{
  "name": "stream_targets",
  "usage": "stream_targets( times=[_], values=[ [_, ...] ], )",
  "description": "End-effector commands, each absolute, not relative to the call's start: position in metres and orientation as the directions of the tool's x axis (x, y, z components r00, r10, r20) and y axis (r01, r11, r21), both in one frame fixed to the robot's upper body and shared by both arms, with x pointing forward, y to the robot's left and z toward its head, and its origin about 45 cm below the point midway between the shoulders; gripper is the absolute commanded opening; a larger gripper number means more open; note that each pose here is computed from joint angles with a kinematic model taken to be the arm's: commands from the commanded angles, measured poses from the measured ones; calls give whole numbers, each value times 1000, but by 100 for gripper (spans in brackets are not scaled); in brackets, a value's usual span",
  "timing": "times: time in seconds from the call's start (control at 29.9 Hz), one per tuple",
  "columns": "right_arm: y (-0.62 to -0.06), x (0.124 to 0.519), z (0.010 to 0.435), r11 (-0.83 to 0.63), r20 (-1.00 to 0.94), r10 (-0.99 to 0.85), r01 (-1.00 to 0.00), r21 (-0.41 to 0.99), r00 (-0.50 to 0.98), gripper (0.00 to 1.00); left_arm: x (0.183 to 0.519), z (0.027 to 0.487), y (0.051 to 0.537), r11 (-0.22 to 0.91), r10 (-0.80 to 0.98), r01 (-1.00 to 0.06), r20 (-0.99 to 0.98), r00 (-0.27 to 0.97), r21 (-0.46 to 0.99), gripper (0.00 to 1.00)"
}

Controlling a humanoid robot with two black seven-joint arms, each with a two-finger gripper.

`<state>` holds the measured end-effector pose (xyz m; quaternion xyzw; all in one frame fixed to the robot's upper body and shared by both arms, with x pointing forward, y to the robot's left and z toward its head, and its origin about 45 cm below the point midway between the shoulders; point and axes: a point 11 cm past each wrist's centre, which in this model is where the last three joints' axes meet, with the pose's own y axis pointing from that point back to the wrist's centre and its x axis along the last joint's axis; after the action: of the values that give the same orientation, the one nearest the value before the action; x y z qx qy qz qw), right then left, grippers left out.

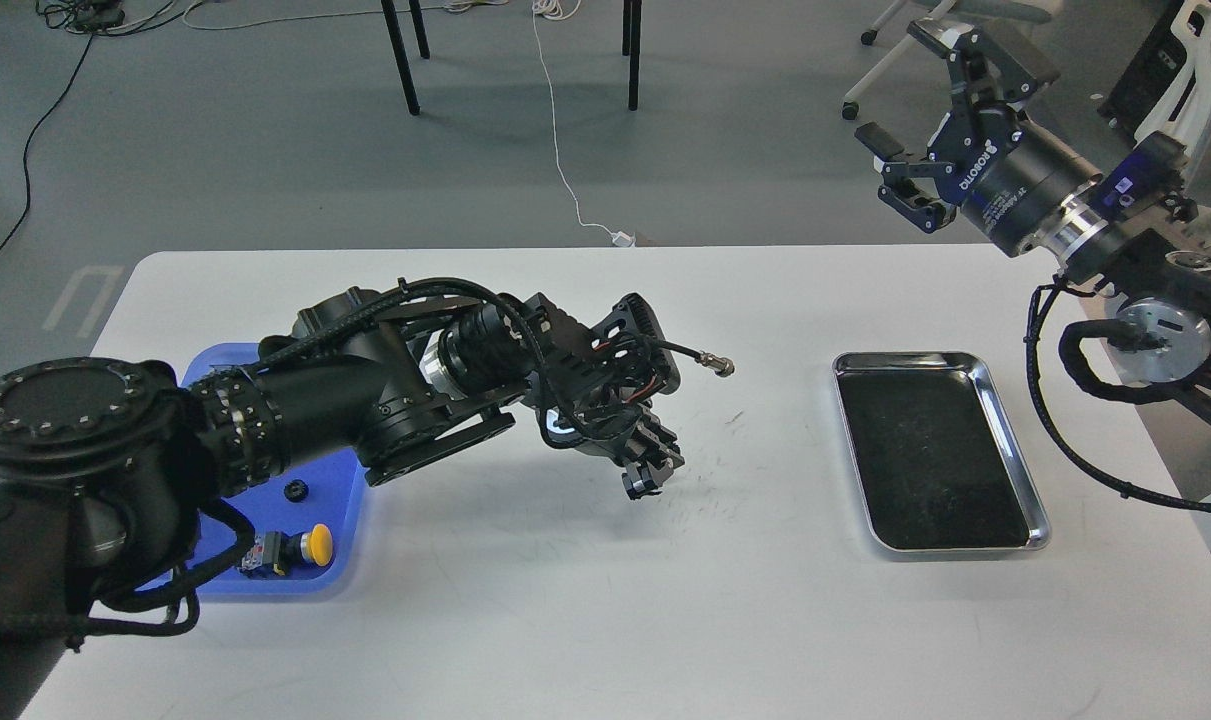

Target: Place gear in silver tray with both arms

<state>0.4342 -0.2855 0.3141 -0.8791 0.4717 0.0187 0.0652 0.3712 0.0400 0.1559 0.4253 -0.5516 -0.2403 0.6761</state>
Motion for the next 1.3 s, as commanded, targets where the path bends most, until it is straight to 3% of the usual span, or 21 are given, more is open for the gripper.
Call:
stream_targets(
  times=[0.0,0.2,0.33,0.43,0.54,0.57,0.77,0.84,0.94,1.04,1.14,1.27],
  values=[
    [-286,433,310,-547,-96,-827,-832,-87,554,99,374,149,48,506,-795,-152,528,300,849,14],
    [-286,432,308,-550,-91,-826,-831,-78,556,99,368,139,52,496,-799,-136,512,314,857,16],
    [-287,433,308,-548,-90,-828,-833,-77,553,99,366,136,53,495,-799,-130,509,319,859,23],
    [-287,433,308,-547,-90,-829,-834,-76,552,99,364,133,54,495,-799,-125,507,325,860,45],
    [-288,433,308,-546,-89,-830,-834,-76,551,99,364,134,52,502,-794,-124,514,324,856,78],
    [-288,433,308,-546,-89,-830,-834,-76,551,99,364,135,51,504,-794,-125,516,323,854,85],
    [-296,429,304,-545,-86,-832,-836,-62,548,99,370,162,30,607,-728,-138,617,298,783,90],
    [-310,424,301,-532,-64,-843,-846,-38,534,99,368,186,12,723,-605,-117,706,368,681,92],
    [-316,412,281,-560,-4,-828,-827,44,561,99,395,227,39,854,-294,-200,762,577,480,95],
    [-326,397,261,-599,128,-776,-785,155,618,99,404,233,83,907,59,-320,669,741,273,97],
    [-325,382,238,-644,263,-662,-712,278,702,99,410,234,131,858,419,-507,463,781,79,98],
    [-322,367,217,-674,396,-473,-613,413,787,99,403,231,192,718,693,-693,156,704,-63,98]
  ],
)
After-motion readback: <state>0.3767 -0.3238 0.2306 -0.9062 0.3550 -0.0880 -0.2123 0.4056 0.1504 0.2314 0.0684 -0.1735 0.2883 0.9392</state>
